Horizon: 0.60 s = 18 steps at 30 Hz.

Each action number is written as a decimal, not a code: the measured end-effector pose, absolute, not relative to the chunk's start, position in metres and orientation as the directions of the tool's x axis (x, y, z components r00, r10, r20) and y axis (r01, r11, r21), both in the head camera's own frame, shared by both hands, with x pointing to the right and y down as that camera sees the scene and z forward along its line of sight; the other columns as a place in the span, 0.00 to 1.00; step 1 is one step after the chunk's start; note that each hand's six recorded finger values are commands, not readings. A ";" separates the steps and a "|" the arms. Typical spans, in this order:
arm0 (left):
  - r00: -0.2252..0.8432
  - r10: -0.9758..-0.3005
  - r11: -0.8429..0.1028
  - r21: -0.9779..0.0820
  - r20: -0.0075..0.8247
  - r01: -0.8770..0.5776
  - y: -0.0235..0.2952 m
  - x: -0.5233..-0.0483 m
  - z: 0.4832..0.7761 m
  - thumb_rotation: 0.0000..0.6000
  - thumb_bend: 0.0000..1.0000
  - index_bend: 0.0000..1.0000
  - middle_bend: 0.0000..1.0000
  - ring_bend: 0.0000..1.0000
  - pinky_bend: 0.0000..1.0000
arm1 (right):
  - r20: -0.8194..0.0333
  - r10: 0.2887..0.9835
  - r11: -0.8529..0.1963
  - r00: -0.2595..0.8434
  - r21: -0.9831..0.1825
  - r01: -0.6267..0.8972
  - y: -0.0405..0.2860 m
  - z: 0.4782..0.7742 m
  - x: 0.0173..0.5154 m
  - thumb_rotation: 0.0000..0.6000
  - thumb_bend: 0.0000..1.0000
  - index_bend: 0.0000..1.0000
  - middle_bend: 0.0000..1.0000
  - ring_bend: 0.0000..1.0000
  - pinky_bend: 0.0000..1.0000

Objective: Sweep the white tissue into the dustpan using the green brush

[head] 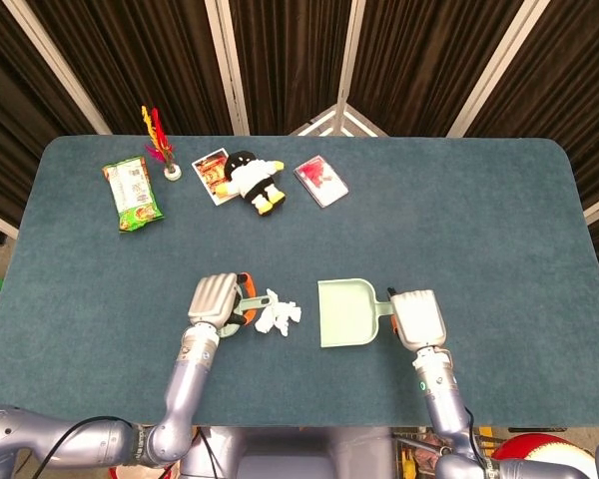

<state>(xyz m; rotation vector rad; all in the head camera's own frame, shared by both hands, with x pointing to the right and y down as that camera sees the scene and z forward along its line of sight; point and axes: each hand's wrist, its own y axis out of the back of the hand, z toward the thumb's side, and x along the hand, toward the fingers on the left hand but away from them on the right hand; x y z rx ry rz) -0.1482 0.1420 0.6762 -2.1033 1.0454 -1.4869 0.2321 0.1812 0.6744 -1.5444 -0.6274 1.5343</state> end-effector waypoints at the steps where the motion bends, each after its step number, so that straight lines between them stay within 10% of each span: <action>1: 0.177 -0.741 -0.660 -0.655 0.648 -0.369 0.141 -0.144 0.676 1.00 0.61 0.79 1.00 0.94 0.99 | -0.545 0.829 -0.515 0.122 -0.830 -0.213 0.181 0.675 0.232 1.00 0.55 0.71 0.87 0.88 0.78; 18: 0.245 -0.740 -0.657 -0.597 0.627 -0.460 0.133 -0.082 0.671 1.00 0.61 0.79 1.00 0.94 0.99 | -0.556 0.822 -0.518 0.124 -0.821 -0.241 0.181 0.680 0.231 1.00 0.55 0.71 0.87 0.88 0.78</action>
